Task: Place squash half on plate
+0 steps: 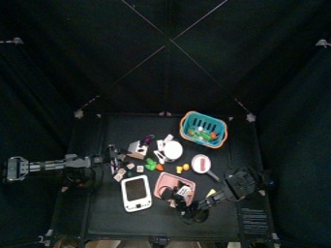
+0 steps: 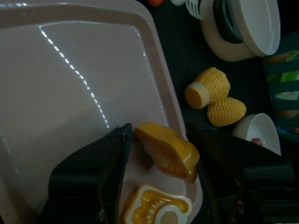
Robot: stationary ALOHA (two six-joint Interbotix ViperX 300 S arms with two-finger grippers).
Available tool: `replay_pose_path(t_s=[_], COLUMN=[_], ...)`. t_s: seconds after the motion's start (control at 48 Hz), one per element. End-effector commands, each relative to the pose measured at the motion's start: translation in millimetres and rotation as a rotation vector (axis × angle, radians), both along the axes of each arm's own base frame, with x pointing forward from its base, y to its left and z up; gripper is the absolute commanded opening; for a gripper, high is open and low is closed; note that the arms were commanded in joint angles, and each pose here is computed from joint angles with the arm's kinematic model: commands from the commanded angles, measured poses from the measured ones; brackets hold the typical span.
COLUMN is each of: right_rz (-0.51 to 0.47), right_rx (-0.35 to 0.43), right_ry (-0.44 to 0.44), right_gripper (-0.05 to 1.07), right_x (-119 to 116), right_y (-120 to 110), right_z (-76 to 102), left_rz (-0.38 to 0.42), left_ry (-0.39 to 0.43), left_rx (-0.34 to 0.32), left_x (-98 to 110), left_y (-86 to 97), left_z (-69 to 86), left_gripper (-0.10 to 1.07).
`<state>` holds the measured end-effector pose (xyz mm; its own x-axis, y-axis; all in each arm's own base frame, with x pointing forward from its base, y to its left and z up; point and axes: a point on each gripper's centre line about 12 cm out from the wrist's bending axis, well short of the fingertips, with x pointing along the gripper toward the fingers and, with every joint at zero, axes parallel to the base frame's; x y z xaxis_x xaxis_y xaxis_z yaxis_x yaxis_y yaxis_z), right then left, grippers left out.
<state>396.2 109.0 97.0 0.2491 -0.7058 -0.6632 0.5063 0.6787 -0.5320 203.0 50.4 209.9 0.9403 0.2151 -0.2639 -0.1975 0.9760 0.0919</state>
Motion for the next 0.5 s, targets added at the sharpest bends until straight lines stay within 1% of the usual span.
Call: replay_pose_path(t_s=[0.0,0.354,0.479], right_rz=[0.016,0.044,0.05], right_rx=[0.022,0.069,0.065], right_ry=[-0.052,-0.1,-0.122], right_gripper=[0.86,0.86,0.86], right_x=[7.3,17.4,21.3], right_y=[7.6,16.7,16.9], right_z=[15.6,25.2,32.0], left_rz=[0.003,0.004,0.004], left_ry=[-0.006,0.005,0.002], left_rx=[0.001,0.0,0.001], left_x=[2.1,1.3,1.6], left_y=[1.0,1.0,1.1], left_z=[3.7,2.2,3.0], left_gripper=[0.87,0.87,0.87])
